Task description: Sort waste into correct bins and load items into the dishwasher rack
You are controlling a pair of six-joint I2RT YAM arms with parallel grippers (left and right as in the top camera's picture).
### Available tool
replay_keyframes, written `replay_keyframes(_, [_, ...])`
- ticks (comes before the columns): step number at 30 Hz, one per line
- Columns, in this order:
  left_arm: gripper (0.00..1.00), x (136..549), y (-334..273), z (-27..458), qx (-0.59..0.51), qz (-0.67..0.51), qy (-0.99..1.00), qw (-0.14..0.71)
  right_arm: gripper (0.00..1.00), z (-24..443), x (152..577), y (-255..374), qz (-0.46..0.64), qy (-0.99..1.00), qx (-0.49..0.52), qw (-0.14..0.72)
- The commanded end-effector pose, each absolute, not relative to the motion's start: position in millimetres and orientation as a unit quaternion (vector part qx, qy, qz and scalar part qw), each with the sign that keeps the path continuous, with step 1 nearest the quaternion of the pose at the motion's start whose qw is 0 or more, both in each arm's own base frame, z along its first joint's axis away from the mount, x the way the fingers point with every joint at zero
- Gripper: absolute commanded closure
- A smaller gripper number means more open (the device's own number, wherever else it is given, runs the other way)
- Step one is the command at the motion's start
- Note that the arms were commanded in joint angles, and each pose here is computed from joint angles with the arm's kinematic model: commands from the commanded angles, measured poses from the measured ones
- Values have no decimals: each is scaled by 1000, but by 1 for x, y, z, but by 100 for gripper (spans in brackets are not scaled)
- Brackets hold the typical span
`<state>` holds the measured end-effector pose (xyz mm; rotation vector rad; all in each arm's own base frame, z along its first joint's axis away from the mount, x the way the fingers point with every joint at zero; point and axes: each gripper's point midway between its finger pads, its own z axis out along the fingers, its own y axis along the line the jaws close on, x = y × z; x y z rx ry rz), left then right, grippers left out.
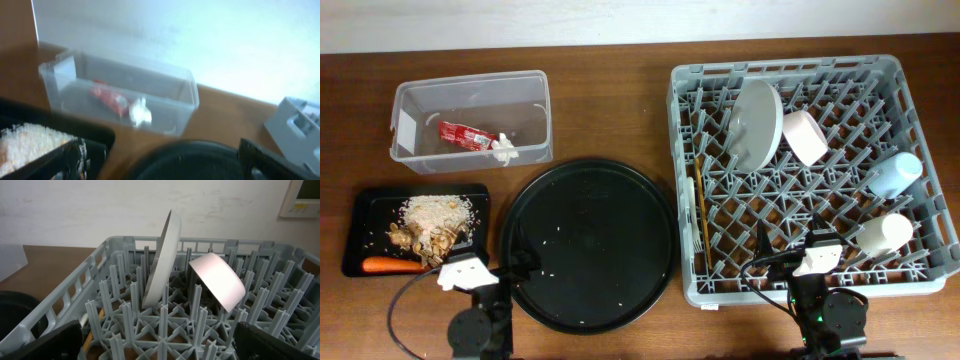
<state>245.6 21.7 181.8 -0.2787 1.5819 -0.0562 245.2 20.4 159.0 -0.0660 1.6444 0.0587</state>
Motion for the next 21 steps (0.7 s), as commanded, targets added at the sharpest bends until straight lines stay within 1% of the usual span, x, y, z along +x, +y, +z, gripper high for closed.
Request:
replay_keyframes(1, [1, 245, 21, 158, -67, 27, 728, 681, 1, 156, 245, 19, 24, 734, -29, 678])
replay_keyframes(21, [1, 245, 18, 159, -55, 25, 728, 683, 1, 156, 245, 19, 24, 734, -29, 678])
